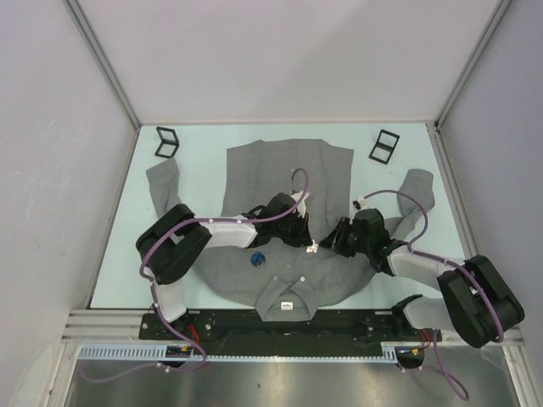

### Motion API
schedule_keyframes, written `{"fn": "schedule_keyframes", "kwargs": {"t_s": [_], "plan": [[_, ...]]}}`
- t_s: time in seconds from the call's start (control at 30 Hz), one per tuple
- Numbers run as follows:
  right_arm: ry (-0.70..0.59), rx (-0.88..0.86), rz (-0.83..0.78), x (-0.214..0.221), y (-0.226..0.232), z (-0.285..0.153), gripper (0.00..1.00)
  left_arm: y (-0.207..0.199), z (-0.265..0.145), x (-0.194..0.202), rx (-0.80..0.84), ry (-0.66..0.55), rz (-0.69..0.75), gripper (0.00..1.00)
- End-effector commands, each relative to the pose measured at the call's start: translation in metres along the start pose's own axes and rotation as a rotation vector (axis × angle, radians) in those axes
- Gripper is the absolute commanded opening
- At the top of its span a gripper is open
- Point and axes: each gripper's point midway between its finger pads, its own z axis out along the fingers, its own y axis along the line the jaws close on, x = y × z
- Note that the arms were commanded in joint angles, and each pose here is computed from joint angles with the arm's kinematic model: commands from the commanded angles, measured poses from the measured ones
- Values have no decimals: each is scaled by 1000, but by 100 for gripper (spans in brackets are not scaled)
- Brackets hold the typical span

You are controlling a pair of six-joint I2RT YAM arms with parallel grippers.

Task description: Remove the brooch from the garment

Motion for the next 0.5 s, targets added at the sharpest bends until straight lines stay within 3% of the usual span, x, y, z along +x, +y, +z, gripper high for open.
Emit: {"fn": "schedule_keyframes", "kwargs": {"t_s": [0.0,0.47], "plan": [[-6,-68,2,-7,12,5,29,-4,2,-19,2,-65,42,6],[48,-78,14,-3,7,19,35,7,5,-18,-30,-64,15,0]]}}
